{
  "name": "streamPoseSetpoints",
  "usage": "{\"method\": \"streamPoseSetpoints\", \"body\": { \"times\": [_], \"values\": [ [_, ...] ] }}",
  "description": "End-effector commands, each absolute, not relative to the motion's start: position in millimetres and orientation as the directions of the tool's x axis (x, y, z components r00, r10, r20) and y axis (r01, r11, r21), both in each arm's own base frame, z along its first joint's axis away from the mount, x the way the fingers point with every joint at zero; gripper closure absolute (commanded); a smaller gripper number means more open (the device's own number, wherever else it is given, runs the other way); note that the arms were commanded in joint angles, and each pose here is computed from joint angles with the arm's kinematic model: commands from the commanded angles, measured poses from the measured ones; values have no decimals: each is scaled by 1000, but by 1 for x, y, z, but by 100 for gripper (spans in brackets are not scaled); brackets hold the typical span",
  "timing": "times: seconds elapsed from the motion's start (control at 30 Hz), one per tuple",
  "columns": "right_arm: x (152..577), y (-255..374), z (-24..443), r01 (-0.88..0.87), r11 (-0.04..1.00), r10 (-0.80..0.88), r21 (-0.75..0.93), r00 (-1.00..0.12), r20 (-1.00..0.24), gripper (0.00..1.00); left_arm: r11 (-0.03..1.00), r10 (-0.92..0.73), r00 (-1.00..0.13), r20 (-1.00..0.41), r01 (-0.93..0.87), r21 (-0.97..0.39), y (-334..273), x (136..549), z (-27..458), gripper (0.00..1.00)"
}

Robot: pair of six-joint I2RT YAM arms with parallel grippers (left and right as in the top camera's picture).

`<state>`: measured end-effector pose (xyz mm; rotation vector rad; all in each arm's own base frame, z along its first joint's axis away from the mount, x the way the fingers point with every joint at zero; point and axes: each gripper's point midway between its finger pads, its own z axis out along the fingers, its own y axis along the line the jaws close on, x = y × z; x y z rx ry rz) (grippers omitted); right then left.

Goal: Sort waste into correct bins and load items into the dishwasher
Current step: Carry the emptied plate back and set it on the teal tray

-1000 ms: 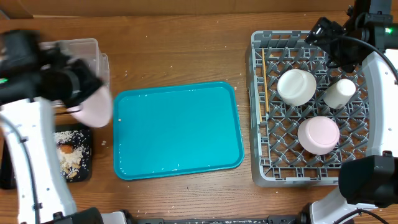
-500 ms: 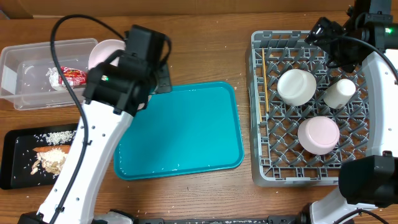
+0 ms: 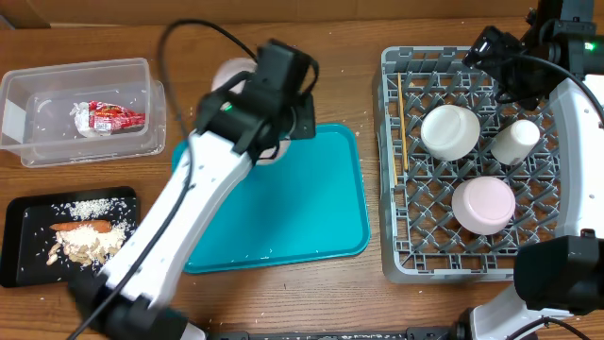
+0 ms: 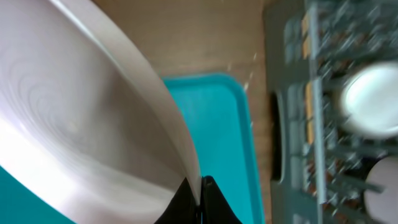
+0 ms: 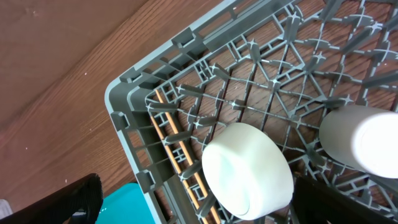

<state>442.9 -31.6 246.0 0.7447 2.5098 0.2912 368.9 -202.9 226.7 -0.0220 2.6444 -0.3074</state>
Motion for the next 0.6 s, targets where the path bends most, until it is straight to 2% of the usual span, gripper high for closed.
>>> {"method": "streamPoseSetpoints", "body": {
  "times": [0.0,0.23,0.47,0.5,0.53,0.57],
  "values": [
    [444,-31,250,446,827,559,344,-719,-413,0,964,-30,-951,-308,55,-261,-231,357,187,96],
    [444,-31,250,446,827,559,344,-719,-412,0,977,49,-994,-98,68,-203,-249,330,126,96],
    [444,-31,250,446,826,559,344,-719,-412,0,986,89,-996,1,88,-144,-249,305,110,95],
    [444,-31,250,446,827,559,344,-719,-413,0,986,92,-996,8,90,-140,-249,302,110,94],
    [444,-31,250,446,827,559,344,-719,-413,0,986,93,-996,12,91,-137,-248,301,110,89],
    [444,-31,250,446,827,559,344,-719,-413,0,987,94,-995,17,91,-134,-248,300,110,78]
  ]
}}
